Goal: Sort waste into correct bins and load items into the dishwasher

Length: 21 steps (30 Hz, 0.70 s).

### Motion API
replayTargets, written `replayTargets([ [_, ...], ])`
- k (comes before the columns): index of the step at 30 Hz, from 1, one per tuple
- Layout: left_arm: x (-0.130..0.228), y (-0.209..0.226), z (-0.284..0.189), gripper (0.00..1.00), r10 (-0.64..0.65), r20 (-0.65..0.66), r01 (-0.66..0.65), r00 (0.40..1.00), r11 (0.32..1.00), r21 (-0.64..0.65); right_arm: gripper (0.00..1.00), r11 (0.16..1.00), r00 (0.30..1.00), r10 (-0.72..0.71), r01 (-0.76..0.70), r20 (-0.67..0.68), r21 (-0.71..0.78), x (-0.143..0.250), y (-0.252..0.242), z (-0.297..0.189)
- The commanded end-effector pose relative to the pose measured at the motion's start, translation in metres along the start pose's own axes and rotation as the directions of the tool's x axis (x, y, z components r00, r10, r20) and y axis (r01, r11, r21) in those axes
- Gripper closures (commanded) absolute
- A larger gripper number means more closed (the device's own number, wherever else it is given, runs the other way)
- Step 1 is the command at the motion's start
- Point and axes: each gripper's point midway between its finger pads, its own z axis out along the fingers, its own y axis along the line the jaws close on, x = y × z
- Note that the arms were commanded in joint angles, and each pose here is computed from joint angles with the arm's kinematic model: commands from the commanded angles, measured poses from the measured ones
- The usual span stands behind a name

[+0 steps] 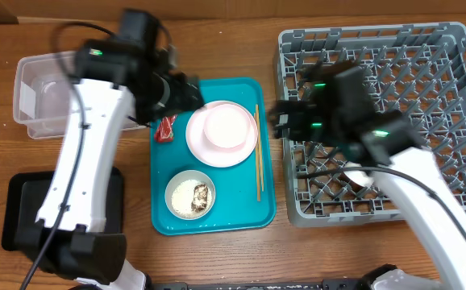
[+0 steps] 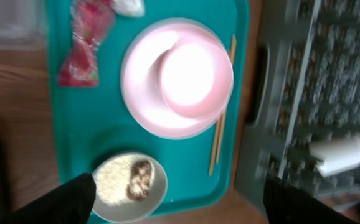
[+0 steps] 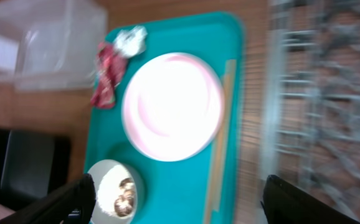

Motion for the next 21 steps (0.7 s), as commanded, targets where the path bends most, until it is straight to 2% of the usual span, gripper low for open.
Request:
replayTargets([
  [1, -0.021, 0.025, -0.073, 0.11, -0.063, 0.220, 0.076, 0.973, 0.996, -0.047, 0.14, 0.999, 0.997, 0.025, -0.023, -0.071, 0.031, 0.010, 0.007, 0.053],
  [2, -0.021, 0.032, -0.088, 0.10, -0.075, 0.257, 0.093, 0.964, 0.994, -0.058, 0.14, 0.998, 0.995, 0.053, -0.050, -0.086, 0.036, 0.011, 0.006, 0.068],
  [5, -0.016, 0.049, -0.119, 0.00, -0.095, 0.335, 0.134, 0.937, 0.987, -0.094, 0.15, 0.979, 0.974, 0.195, -0.187, -0.117, 0.082, 0.016, -0.006, 0.112],
  [7, -0.010, 0.058, -0.132, 0.00, -0.101, 0.369, 0.157, 0.924, 0.980, -0.126, 0.15, 0.962, 0.956, 0.265, -0.254, -0.123, 0.099, 0.018, -0.013, 0.134],
  [11, 0.003, 0.072, -0.144, 0.00, -0.097, 0.385, 0.184, 0.918, 0.963, -0.195, 0.22, 0.960, 0.952, 0.277, -0.269, -0.130, 0.079, 0.019, -0.014, 0.165],
  [13, 0.005, 0.073, -0.142, 0.00, -0.101, 0.372, 0.186, 0.923, 0.962, -0.200, 0.28, 0.944, 0.938, 0.321, -0.306, -0.129, 0.126, 0.026, -0.024, 0.178],
  [16, 0.007, 0.074, -0.140, 0.00, -0.104, 0.357, 0.187, 0.928, 0.961, -0.205, 0.32, 0.924, 0.922, 0.363, -0.338, -0.137, 0.179, 0.035, -0.035, 0.188],
  [18, 0.009, 0.074, -0.139, 0.00, -0.105, 0.351, 0.187, 0.930, 0.960, -0.208, 0.33, 0.928, 0.921, 0.359, -0.334, -0.154, 0.163, 0.038, -0.033, 0.193],
  [21, 0.008, 0.074, -0.139, 0.00, -0.105, 0.353, 0.187, 0.930, 0.960, -0.207, 0.47, 0.931, 0.923, 0.352, -0.327, -0.157, 0.162, 0.039, -0.034, 0.198],
])
